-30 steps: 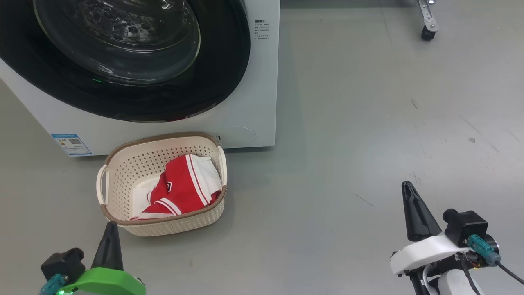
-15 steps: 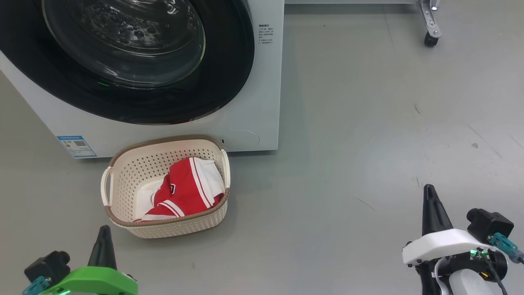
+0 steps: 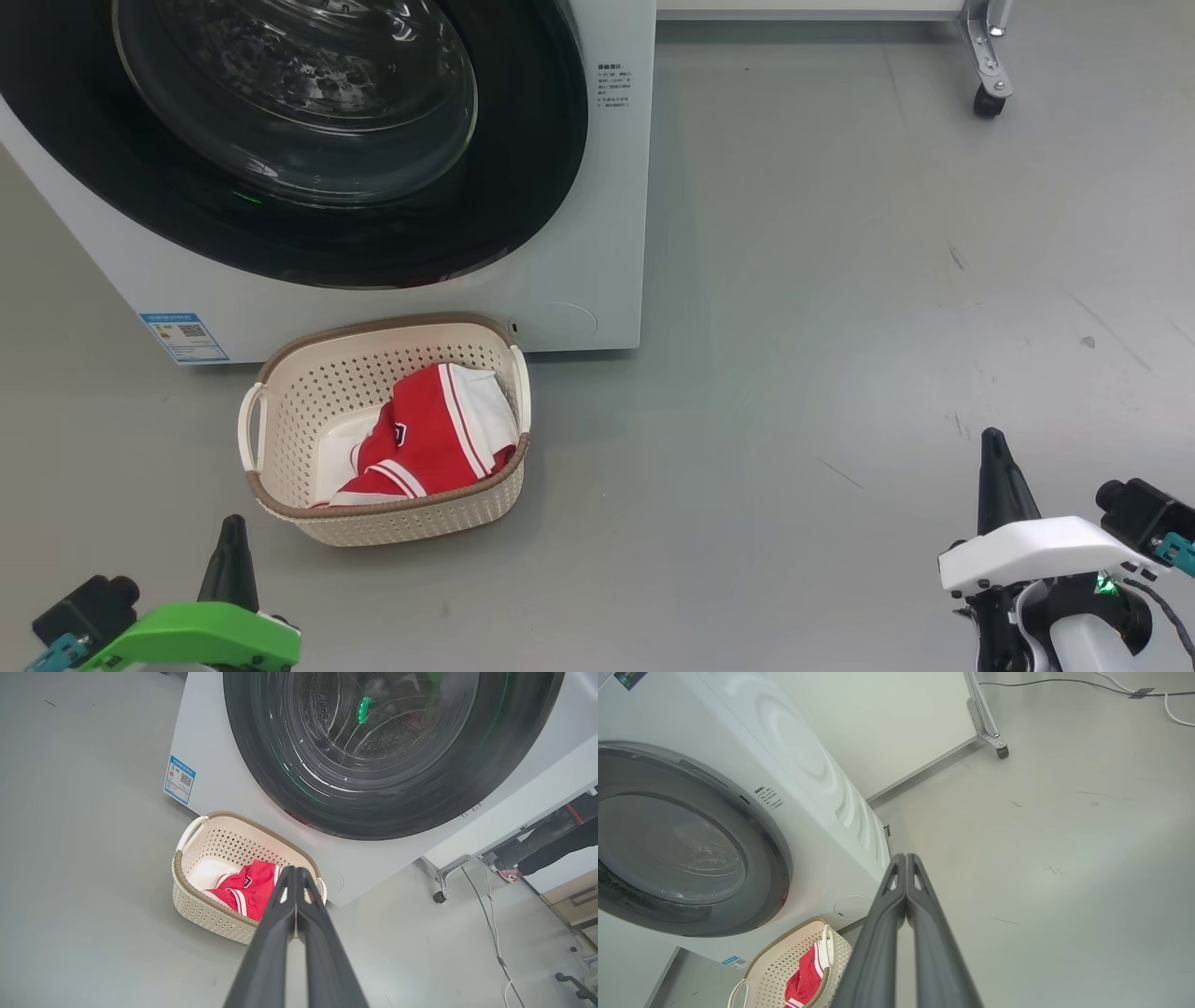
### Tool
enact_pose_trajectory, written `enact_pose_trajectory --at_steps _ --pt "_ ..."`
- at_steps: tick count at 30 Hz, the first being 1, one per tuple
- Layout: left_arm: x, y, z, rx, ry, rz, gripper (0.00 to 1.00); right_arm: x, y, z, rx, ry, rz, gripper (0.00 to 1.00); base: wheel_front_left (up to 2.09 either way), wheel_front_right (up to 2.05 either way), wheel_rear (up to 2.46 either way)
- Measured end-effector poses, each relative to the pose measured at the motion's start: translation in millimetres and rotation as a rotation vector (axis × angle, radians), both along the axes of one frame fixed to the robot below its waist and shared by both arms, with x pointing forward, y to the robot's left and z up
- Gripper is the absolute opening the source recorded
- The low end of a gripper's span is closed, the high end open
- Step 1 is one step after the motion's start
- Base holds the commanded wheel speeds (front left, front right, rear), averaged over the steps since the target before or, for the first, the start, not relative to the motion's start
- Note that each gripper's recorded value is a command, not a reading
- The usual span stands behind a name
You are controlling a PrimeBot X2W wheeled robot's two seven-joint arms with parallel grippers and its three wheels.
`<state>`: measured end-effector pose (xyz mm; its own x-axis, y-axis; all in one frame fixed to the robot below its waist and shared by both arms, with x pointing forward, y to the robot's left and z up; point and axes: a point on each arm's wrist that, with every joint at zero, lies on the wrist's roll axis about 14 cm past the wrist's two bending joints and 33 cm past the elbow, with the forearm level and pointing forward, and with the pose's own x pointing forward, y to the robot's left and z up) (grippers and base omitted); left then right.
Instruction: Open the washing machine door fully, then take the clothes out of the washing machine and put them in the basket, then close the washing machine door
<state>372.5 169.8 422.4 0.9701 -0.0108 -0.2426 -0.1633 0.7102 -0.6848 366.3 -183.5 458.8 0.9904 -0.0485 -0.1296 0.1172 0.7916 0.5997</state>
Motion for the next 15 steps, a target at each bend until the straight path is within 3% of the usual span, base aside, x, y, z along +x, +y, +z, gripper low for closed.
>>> enact_pose_trajectory --at_steps 15 --pt "0.6 5.8 7.9 -0.159 -0.01 0.051 0.0 0.2 -5.6 -1.2 0.187 0.015 -0.033 0.0 0.0 0.0 0.0"
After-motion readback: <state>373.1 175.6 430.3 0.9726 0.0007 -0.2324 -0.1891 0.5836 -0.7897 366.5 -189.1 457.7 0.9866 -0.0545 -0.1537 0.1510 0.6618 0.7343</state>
